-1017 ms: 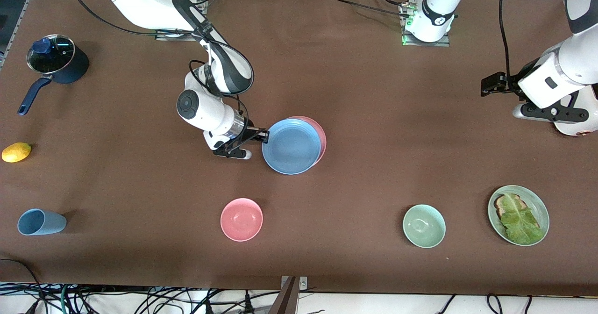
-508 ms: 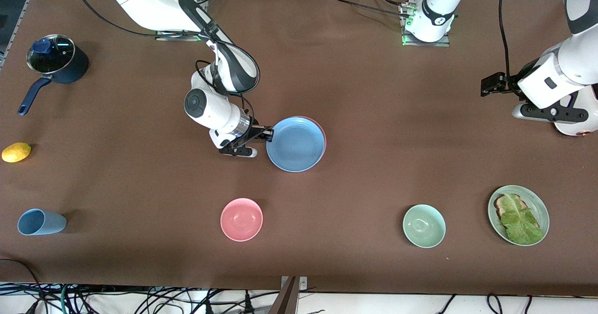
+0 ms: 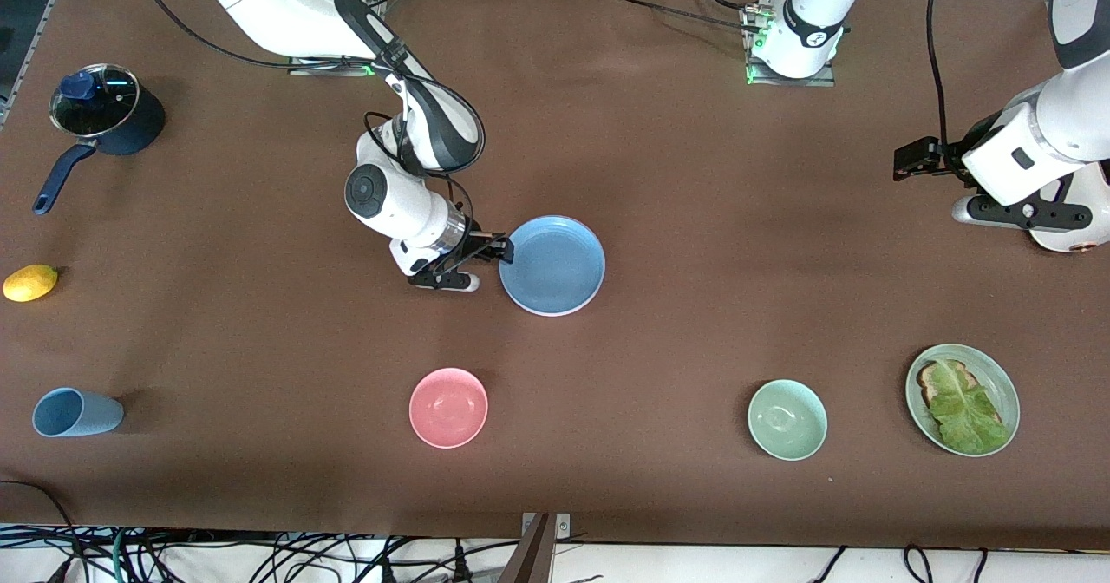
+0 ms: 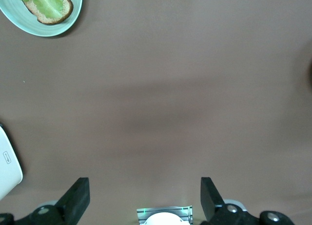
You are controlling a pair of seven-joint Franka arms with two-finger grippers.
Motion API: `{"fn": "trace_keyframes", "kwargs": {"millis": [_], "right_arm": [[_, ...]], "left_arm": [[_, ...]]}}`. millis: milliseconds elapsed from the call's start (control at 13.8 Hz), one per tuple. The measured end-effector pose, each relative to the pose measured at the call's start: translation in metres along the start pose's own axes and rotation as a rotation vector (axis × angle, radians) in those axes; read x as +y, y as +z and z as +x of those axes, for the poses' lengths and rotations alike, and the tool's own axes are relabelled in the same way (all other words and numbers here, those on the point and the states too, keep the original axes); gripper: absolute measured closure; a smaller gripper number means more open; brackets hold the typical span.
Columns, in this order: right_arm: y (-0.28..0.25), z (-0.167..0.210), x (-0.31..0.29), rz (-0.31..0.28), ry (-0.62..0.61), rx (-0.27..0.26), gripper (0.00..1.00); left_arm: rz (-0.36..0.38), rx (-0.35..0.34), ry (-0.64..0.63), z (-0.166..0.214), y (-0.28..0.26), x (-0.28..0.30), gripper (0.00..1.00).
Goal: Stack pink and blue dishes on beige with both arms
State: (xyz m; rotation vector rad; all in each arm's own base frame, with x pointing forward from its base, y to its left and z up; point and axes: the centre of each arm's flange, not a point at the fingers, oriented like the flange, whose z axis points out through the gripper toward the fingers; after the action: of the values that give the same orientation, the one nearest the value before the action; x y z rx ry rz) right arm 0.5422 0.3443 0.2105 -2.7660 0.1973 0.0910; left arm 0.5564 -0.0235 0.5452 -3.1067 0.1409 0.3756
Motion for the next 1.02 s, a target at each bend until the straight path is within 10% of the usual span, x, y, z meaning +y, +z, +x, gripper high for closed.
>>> {"fn": "trace_keyframes", "kwargs": {"millis": [290, 581, 1017], "right_arm": [[-0.047, 0.022, 0.012, -0.099, -0.076, 0.026, 0.0], [-0.152, 0.035, 0.024, -0.247, -0.104, -0.02, 0.0], [-0.311, 0.026, 0.078, -0.315, -0.027, -0.056, 0.0]], "left_arm": [[-0.001, 0.0, -0.002, 0.0, 0.0, -0.001, 0.0], [0.0, 0.001, -0.002, 0.0, 0.0, -0.001, 0.0], [0.0, 0.001, -0.002, 0.0, 0.0, -0.001, 0.0]]}}
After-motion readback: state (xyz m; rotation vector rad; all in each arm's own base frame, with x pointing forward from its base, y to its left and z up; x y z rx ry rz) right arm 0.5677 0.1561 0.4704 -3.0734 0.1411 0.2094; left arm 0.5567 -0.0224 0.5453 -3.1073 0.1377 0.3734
